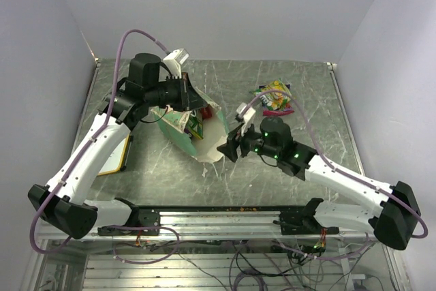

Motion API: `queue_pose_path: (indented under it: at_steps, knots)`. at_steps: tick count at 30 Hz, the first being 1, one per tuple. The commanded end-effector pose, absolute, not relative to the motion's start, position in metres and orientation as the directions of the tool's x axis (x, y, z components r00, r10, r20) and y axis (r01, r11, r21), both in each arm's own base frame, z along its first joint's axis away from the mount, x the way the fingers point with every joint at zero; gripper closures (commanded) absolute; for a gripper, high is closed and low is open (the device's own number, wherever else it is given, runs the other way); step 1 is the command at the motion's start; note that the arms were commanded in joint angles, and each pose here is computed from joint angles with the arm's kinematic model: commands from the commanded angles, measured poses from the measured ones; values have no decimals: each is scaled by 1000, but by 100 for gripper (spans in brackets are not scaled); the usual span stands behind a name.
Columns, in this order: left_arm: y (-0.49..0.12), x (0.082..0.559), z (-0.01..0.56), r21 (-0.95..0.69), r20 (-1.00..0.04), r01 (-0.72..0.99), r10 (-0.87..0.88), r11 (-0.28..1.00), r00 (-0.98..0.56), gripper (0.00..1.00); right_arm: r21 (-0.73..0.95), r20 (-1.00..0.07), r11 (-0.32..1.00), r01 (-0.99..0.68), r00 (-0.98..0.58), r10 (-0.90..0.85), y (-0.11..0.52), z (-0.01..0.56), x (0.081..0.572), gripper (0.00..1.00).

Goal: Take the snacks out of the paper bag

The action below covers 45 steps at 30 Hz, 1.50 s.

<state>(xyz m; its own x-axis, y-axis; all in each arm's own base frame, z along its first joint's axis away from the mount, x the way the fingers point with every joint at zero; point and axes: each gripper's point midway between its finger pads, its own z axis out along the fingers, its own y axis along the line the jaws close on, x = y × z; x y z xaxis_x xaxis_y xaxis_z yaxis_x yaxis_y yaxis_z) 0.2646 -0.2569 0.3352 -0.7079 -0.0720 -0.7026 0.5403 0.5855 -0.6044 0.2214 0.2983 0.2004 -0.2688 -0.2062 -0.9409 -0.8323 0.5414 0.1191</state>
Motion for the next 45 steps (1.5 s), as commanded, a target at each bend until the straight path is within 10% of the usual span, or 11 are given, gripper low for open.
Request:
queue_pose_path:
  at_steps: [1, 16, 45]
  knots:
    - [-259, 265, 354, -602, -721, 555, -91, 574, -687, 93, -134, -974, 455, -881, 33, -223, 337, 211, 224, 40]
    - [-255, 262, 356, -634, -683, 498, -125, 592, -720, 93, -484, -850, 377, -790, 321, -419, 390, 163, 277, 63]
    - [-264, 282, 366, -629, -684, 496, -123, 599, -719, 93, -448, -884, 534, -717, 269, -381, 418, 128, 357, 42]
